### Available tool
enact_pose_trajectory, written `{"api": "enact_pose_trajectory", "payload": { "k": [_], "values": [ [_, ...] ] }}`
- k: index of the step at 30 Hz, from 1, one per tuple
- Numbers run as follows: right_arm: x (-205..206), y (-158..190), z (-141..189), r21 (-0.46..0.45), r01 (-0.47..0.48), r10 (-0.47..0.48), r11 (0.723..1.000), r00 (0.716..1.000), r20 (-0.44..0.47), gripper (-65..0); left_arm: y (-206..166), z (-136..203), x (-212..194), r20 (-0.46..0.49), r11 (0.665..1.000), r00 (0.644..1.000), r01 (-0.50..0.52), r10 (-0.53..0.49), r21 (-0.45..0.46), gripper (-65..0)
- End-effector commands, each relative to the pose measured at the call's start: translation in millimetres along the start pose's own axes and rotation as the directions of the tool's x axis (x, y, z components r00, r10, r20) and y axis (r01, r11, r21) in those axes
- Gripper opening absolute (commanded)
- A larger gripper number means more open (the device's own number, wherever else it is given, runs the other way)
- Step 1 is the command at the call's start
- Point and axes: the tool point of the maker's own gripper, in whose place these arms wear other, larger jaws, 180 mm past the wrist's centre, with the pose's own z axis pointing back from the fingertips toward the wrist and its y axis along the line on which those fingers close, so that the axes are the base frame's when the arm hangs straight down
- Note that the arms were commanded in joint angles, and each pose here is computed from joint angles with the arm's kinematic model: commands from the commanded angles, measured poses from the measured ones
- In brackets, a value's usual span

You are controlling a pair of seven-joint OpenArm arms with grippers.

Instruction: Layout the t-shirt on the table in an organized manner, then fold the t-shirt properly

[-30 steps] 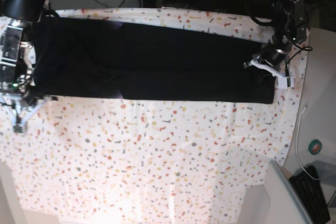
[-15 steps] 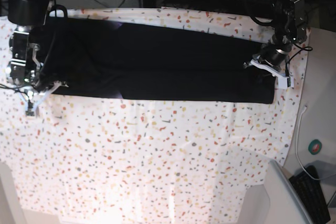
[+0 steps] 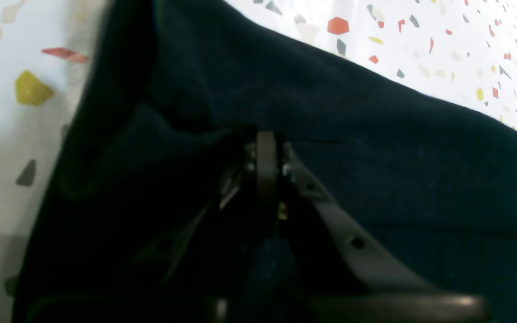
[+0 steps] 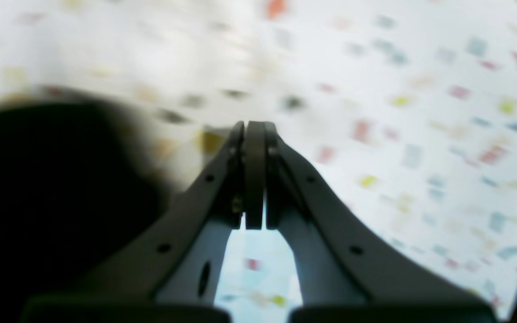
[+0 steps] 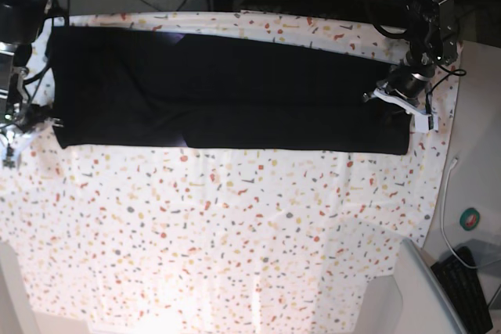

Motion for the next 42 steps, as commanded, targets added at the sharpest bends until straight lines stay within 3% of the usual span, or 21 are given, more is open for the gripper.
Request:
{"api": "enact_pose_trajectory", "payload": {
  "k": [1,7,11,13,20,24,29,34,42],
  "values": [
    [19,-11,4,-0.021,0.007,-0.006,1.000,0.999,0.051,-65.0,29,11,-43,-0.188,0.992,0.981,0.060,-0.039,0.108,-65.0],
    [38,-4,26,-0.021,0.004,-0.002,1.000,0.996,0.091,-65.0,28,11,-41,-0.184,0.993,0.982,0.061,-0.041,0.105,-65.0],
    [59,40,65,0.042,0.005,-0.013,0.999,0.981,0.193,-65.0,28,11,-41,-0.184,0.992,0.982,0.062,-0.042,0.106,-65.0],
    [64,63,69,0.085,0.008,-0.025,0.996,0.978,0.206,-65.0,28,11,-41,-0.184,0.992,0.982,0.062,-0.042,0.106,-65.0],
    [45,114,26,0.185,-0.015,0.002,0.983,0.997,0.072,-65.0,29,11,-43,-0.188,0.992,0.981,0.061,-0.040,0.107,-65.0],
    [38,105,16,0.169,-0.016,0.004,0.985,0.997,0.073,-65.0,30,11,-44,-0.191,0.992,0.981,0.060,-0.039,0.108,-65.0],
    [27,60,9,0.101,0.048,-0.053,0.994,0.997,0.049,-65.0,30,11,-45,-0.192,0.992,0.981,0.059,-0.038,0.109,-65.0],
    [21,19,3,0.036,0.051,-0.052,0.998,0.998,0.022,-65.0,30,11,-45,-0.192,0.992,0.981,0.059,-0.038,0.109,-65.0],
    [32,11,8,0.021,0.048,-0.049,0.999,0.997,0.055,-65.0,28,11,-40,-0.181,0.993,0.983,0.058,-0.038,0.105,-65.0]
  ]
}}
